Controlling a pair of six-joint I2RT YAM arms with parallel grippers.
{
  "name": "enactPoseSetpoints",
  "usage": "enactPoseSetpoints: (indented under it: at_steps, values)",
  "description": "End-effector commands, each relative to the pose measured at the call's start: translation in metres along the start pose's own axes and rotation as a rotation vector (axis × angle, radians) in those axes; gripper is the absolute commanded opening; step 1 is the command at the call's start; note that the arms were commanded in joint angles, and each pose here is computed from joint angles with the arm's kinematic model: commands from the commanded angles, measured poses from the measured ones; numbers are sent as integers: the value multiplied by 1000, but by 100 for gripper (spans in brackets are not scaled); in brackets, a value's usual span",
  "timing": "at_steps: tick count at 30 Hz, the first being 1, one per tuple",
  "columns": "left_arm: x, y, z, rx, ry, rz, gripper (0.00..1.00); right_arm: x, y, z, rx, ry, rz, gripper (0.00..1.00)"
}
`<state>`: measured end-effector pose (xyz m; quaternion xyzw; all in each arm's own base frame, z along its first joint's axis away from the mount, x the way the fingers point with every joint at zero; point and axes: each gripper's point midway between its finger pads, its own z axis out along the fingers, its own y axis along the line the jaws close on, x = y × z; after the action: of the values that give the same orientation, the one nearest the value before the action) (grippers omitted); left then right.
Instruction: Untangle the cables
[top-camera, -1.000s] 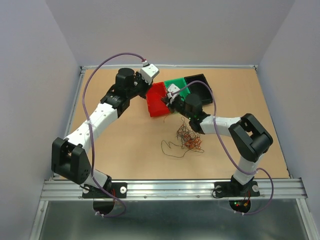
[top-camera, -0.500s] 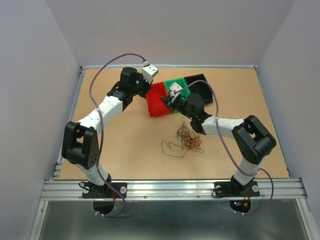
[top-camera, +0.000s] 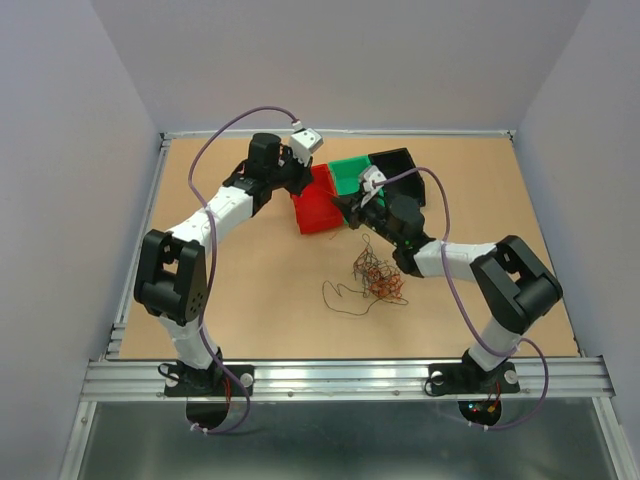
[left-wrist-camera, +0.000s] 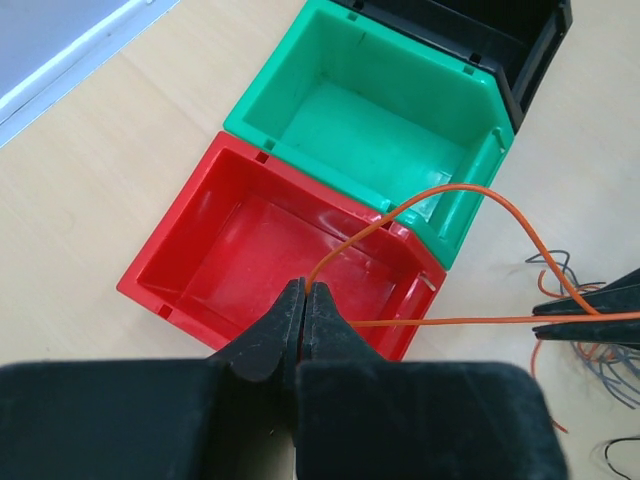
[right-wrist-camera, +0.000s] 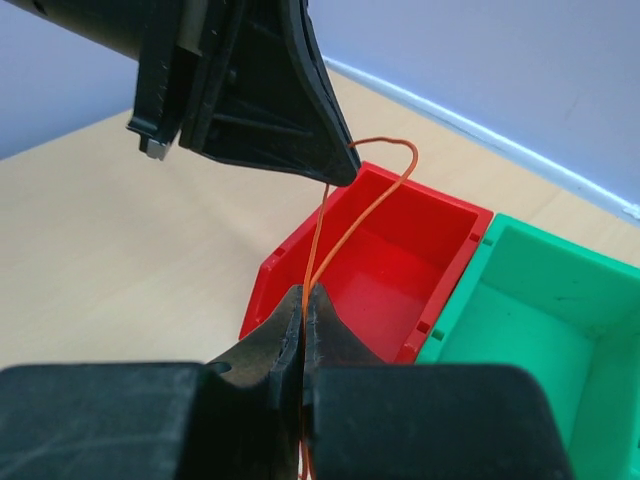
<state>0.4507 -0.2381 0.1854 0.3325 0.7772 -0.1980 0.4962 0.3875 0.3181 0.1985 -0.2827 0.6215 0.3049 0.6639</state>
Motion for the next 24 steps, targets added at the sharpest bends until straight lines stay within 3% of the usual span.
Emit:
enactPoseSetpoints:
  at_steps: [1,8,15,24]
  values:
    - [-7,89,-16,-282,-24,10,2,-83,8,-17,-29,-259,-45,1]
    - [-6,109,-20,-322,-46,-21,26,-82,33,-29,-153,-253,-78,1]
    - [-3,121,-23,-352,-44,-35,29,-88,35,-39,-153,-264,-74,0]
    - [0,112,-20,-301,-40,-39,34,-120,-3,-34,17,-347,55,1]
